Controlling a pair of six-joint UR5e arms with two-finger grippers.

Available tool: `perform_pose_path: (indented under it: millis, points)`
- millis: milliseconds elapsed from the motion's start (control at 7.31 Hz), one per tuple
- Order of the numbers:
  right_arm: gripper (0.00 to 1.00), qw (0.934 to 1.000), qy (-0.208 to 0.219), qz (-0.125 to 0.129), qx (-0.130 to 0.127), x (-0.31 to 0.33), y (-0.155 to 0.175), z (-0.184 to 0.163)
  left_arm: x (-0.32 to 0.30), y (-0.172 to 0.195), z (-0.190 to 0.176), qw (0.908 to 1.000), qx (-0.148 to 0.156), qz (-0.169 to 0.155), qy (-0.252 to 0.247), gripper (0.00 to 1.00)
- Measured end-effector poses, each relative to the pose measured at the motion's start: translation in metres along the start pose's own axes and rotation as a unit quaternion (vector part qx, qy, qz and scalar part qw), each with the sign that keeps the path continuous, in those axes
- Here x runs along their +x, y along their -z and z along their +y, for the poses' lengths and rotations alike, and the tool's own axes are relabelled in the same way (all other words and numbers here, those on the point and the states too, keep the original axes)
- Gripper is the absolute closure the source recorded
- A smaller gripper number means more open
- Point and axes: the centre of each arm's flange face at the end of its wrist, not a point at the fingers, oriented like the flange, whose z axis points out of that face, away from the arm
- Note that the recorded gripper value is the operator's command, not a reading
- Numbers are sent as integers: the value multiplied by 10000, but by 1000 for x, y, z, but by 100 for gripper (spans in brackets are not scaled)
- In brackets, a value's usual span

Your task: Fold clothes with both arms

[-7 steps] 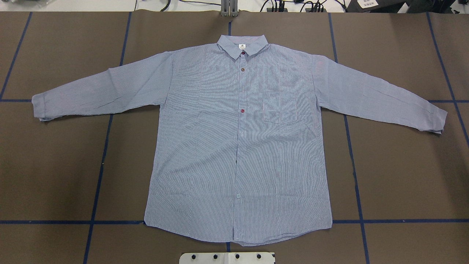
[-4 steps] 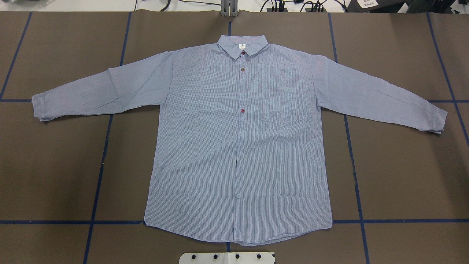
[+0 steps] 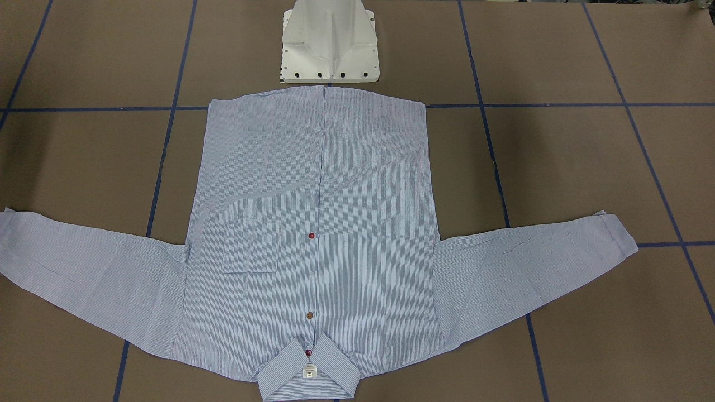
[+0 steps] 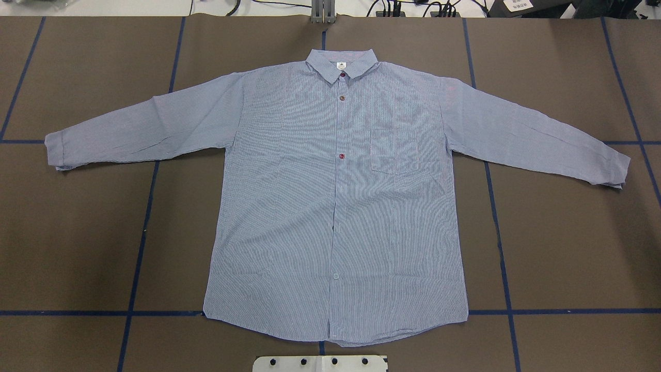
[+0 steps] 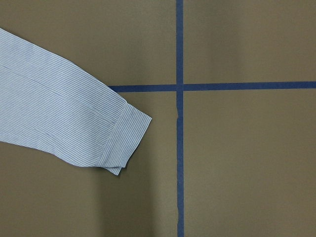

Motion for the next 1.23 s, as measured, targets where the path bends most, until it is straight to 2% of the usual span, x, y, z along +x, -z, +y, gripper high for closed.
perform_pose_path:
  millis: [411, 684, 958, 1232]
  points:
    - [0, 9997, 141, -129, 122, -18, 13, -18, 32, 30, -36, 9989, 319, 259, -226, 0]
    - [0, 9996, 209, -166, 93, -25, 9, -20, 49, 35, -45, 9947, 701, 303, -685, 0]
    - [0, 9985, 494, -168, 165, -36, -6, -24, 53, 33, -41, 9903, 935, 383, -958, 0]
    - [0, 9964, 738, -116, 407, -39, -40, -29, 57, 32, -40, 9889, 1002, 517, -967, 0]
